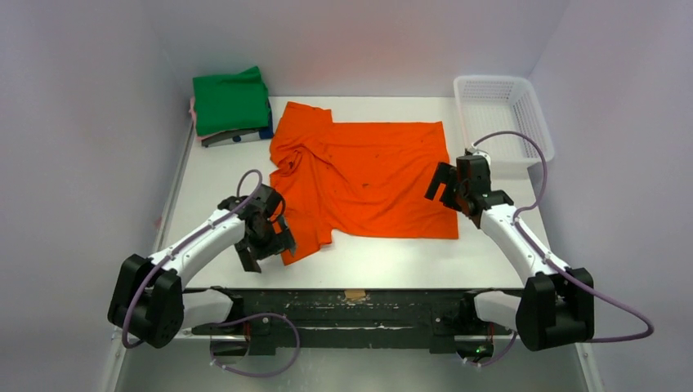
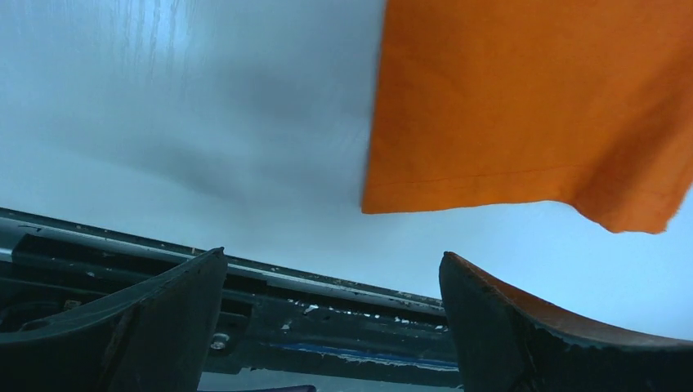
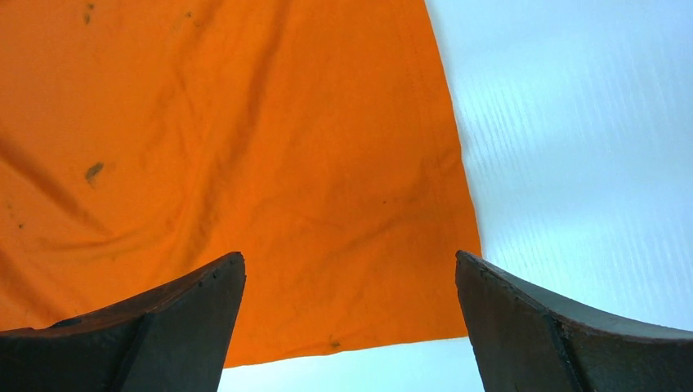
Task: Fold and stack the t-shirts
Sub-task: Grab the side of the flattened tshirt closest away from the robot with both arms
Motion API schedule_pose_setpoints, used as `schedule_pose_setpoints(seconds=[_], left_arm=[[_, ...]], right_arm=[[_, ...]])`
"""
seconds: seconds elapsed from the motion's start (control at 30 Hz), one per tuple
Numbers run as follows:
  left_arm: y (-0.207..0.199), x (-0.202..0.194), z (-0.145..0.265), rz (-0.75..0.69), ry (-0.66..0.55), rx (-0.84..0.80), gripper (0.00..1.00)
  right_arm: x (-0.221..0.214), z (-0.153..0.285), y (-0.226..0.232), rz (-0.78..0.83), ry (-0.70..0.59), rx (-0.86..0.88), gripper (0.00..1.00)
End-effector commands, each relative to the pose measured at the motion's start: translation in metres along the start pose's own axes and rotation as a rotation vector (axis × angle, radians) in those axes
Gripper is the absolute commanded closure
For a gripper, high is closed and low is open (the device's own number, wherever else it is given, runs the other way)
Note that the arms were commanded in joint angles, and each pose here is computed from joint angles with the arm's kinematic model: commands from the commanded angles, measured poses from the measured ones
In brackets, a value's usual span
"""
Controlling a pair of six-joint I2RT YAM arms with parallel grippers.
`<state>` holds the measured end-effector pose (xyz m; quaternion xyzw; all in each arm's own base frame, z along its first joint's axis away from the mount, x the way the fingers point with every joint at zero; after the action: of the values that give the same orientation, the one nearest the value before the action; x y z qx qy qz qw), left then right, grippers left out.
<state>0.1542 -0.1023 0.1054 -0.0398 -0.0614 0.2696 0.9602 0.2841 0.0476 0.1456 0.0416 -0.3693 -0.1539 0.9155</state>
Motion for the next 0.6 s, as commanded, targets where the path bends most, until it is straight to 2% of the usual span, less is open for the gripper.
schedule_pose_setpoints(seconds=[0.0,0.17,0.33,0.5,0.53,0.57], left_arm=[[-0.02,0.001,-0.01,0.079,-0.015,-0.113,0.04],[-0.038,0.006,-0.03,0.062,-0.002,-0.109,0.18],[-0.043,0.005,-0.048,0.046,0.04,-0.041,0.43],[-0.042,-0.012,-0.066,0.038,0.102,-0.013,0.71],[-0.042,-0.013,-0.068,0.034,0.107,-0.005,0.78],[-0.043,-0.013,-0.071,0.031,0.112,0.006,0.91]], right_arm=[[0.008,0.002,0.001,-0.033,-0.066,0.01,0.01],[0.004,0.0,0.002,-0.039,-0.051,0.018,0.02],[0.004,0.002,-0.001,-0.045,-0.059,0.002,0.03],[0.005,0.005,-0.008,-0.05,-0.073,-0.042,0.03],[0.005,0.005,-0.008,-0.053,-0.075,-0.045,0.03],[0.005,0.006,-0.009,-0.059,-0.074,-0.049,0.03]])
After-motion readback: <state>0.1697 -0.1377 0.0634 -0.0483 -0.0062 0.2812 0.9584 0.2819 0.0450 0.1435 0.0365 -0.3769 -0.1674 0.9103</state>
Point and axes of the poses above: each gripper's point midway between its finger pads, its own z axis back along the fingers, its own y axis along the line the jaws close on, x = y × z, the point moved 5 cm from there along z, back along the fingers, and after that the axes turned 4 degrees about z, right-handed, at the moved point
